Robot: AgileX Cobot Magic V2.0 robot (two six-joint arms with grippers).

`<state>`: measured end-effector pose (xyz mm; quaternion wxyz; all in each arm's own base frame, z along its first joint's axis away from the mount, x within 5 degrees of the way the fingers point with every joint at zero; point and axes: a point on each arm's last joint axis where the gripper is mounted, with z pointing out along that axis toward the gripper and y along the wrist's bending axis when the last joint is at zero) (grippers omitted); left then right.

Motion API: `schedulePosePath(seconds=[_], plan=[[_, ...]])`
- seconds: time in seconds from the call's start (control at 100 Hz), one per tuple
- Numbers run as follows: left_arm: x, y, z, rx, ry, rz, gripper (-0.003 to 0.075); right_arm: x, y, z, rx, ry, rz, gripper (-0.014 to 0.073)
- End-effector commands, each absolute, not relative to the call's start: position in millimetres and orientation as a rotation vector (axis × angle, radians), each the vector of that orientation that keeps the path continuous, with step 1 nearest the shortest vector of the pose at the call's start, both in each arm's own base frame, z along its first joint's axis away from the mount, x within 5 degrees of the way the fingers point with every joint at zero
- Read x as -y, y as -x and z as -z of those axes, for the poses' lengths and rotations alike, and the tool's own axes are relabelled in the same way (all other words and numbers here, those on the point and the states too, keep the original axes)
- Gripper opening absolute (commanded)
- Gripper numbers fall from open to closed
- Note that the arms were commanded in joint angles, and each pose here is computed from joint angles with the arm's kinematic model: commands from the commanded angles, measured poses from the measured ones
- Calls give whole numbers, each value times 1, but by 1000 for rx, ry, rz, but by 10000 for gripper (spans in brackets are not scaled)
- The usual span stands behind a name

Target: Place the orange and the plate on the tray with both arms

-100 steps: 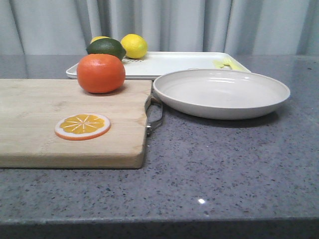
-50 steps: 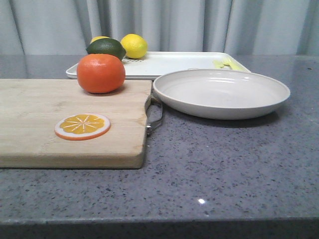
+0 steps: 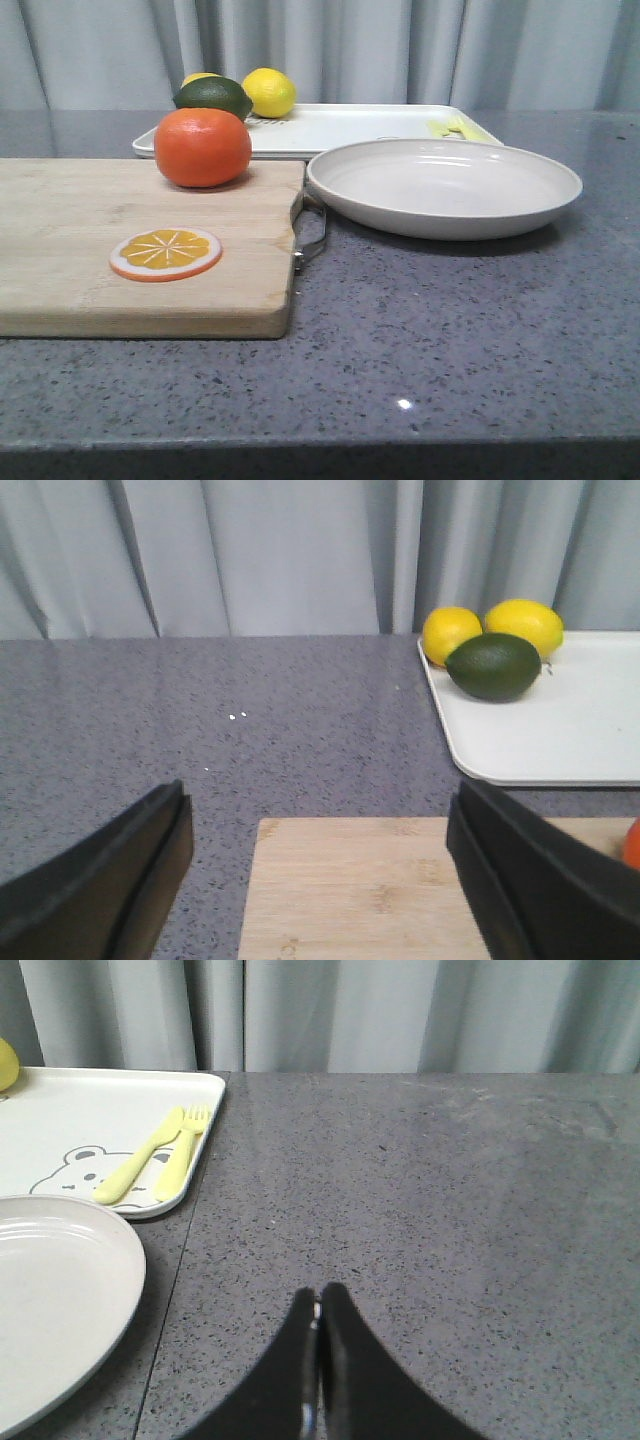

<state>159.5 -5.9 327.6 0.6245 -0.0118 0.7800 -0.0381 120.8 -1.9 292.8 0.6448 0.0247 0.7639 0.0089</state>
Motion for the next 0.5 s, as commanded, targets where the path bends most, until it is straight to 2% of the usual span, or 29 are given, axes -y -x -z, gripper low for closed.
schedulePosePath(seconds=[0.0,0.49], plan=[[13,-171,-348,-1747,-9,115,527,2,-123,-313,-1621,-43,-16,-66],[91,-234,-369,-2026,-327,322,527,2,-123,-313,-1618,-43,-16,-66]])
